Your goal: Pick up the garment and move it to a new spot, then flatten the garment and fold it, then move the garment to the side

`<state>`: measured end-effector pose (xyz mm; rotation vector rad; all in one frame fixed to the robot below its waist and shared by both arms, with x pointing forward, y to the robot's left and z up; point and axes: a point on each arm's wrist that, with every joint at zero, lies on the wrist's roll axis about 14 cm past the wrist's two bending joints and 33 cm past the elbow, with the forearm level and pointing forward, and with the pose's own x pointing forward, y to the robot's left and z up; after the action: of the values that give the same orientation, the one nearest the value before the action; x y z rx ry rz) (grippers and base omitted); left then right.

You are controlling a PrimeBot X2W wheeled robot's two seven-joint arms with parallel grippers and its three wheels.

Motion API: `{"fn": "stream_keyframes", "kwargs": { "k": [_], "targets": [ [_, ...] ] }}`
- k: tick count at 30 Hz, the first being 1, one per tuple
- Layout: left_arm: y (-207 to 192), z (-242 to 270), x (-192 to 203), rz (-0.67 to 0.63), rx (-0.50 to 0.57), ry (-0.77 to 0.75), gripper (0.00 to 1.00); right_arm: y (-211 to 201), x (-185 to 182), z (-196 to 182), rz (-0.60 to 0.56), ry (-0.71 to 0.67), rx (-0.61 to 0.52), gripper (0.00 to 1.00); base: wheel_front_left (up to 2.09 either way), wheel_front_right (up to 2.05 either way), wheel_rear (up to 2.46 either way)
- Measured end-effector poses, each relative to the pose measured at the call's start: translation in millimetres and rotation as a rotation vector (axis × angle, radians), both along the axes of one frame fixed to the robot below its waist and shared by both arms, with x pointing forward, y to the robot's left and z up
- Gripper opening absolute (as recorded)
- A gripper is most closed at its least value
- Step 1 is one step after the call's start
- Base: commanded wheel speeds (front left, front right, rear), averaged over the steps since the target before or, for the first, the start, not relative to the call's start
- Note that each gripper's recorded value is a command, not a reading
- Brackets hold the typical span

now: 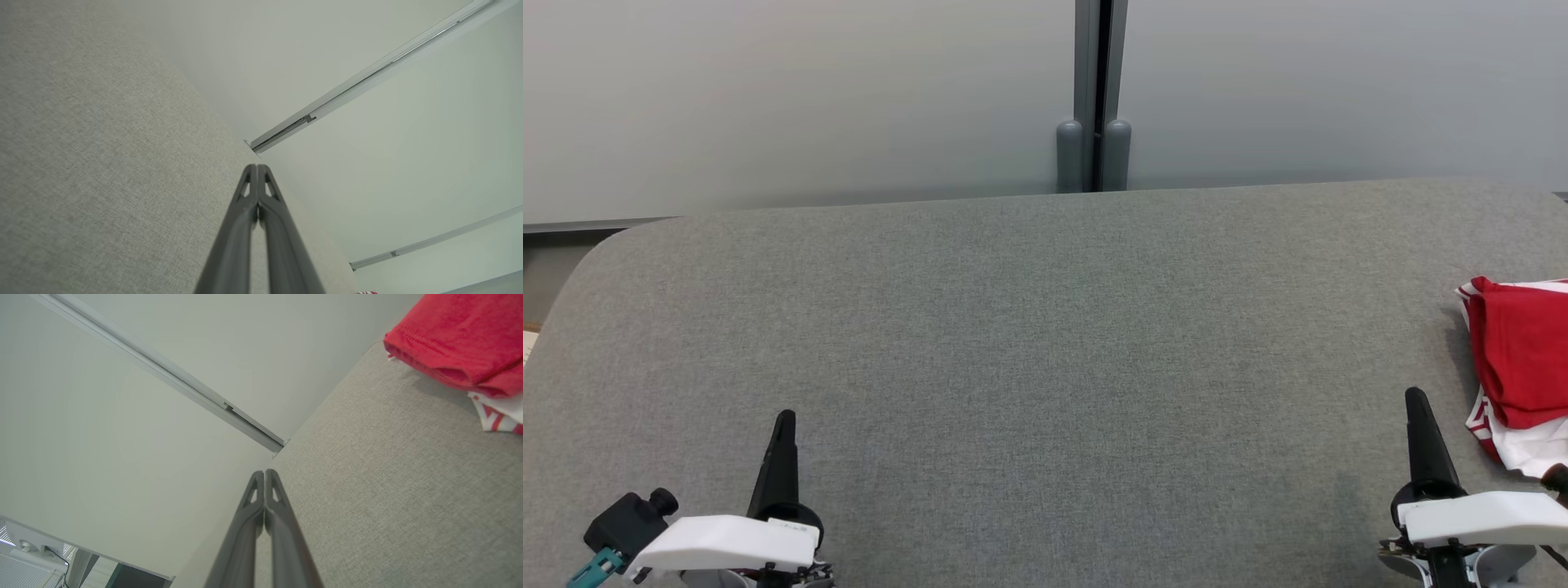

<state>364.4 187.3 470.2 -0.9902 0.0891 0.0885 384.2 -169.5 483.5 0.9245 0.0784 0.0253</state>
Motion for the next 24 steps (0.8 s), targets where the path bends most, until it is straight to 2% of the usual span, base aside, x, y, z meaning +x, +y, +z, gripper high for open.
{"fn": "stream_keyframes", "kwargs": {
  "k": [24],
  "targets": [
    [5.8, 7.9, 7.5, 0.014, -0.222, -0.021, 0.00, -11.6, 2.8, 5.7, -0.040, 0.010, 0.247, 0.00, 0.00, 0.00, 0.00]
  ]
}}
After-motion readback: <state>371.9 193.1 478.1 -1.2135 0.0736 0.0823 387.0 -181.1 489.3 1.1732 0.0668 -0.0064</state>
